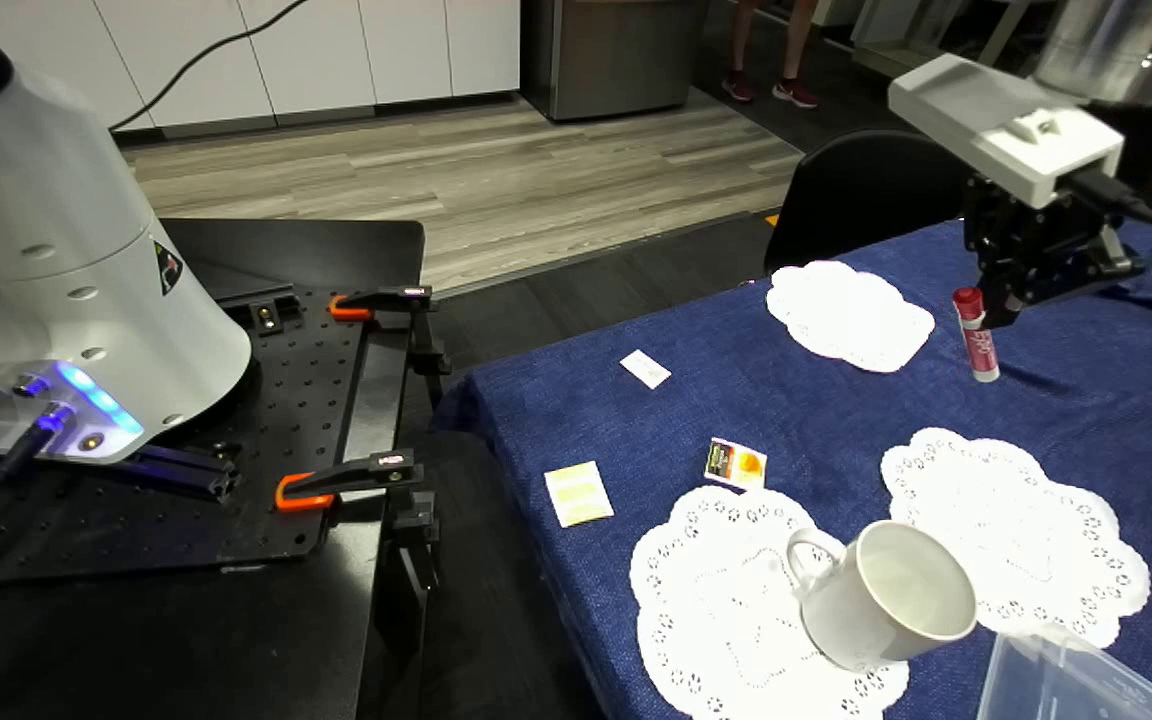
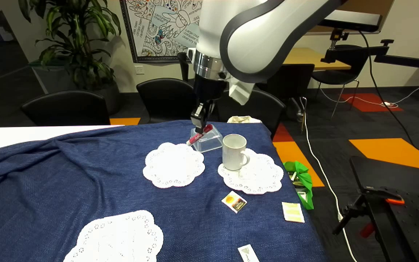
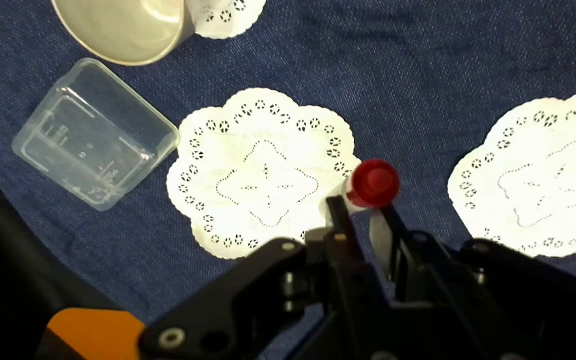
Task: Remove the marker from the mug and put it on the table
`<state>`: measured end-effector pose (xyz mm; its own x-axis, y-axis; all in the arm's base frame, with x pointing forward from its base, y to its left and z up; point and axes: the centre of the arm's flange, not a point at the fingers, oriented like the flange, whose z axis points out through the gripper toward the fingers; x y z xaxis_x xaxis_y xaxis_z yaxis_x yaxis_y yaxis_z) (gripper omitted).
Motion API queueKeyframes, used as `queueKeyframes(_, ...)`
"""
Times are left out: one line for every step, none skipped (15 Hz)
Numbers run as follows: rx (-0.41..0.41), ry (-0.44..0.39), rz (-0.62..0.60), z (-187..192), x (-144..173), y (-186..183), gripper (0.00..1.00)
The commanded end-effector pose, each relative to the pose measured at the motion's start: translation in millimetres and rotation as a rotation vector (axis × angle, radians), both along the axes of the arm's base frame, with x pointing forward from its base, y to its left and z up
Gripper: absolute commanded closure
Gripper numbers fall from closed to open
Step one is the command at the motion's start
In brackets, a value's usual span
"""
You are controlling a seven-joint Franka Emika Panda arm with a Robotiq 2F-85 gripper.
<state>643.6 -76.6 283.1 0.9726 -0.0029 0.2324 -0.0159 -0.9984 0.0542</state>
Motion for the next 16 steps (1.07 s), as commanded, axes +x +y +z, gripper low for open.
queueKeyframes(-0.013, -0.094, -0.072, -10.7, 4.5, 21.1, 0.96)
queueKeyframes(-0.026, -0.112, -0.097, -15.0, 6.9, 28.1, 0.96)
queueKeyframes(-0.04, -0.133, -0.114, -20.4, 8.7, 34.8, 0.96)
queueKeyframes(-0.056, -0.144, -0.131, -27.0, 10.8, 41.3, 0.96)
queueKeyframes(-0.078, -0.15, -0.153, -34.4, 12.7, 46.5, 0.96)
queueKeyframes(-0.094, -0.153, -0.166, -42.3, 13.8, 51.3, 0.96)
queueKeyframes(-0.11, -0.143, -0.177, -53.4, 14.5, 55.8, 0.96)
queueKeyframes(-0.128, -0.132, -0.187, -64.2, 15.1, 60.1, 0.96)
queueKeyframes(-0.136, -0.115, -0.19, -77.0, 15.6, 64.1, 0.96)
queueKeyframes(-0.144, -0.1, -0.192, -86.4, 15.5, 65.9, 0.96)
queueKeyframes(-0.149, -0.086, -0.188, -100.6, 16.3, 68.4, 0.96)
queueKeyframes(-0.151, -0.076, -0.183, -111.2, 15.9, 70.4, 0.96)
queueKeyframes(-0.158, -0.067, -0.173, -122.6, 16.3, 72.5, 0.96)
queueKeyframes(-0.166, -0.058, -0.168, -131.5, 16.7, 73.3, 0.96)
queueKeyframes(-0.172, -0.05, -0.161, -140.6, 17.2, 74.6, 0.96)
queueKeyframes(-0.176, -0.043, -0.155, -147.5, 17.9, 75.0, 0.96)
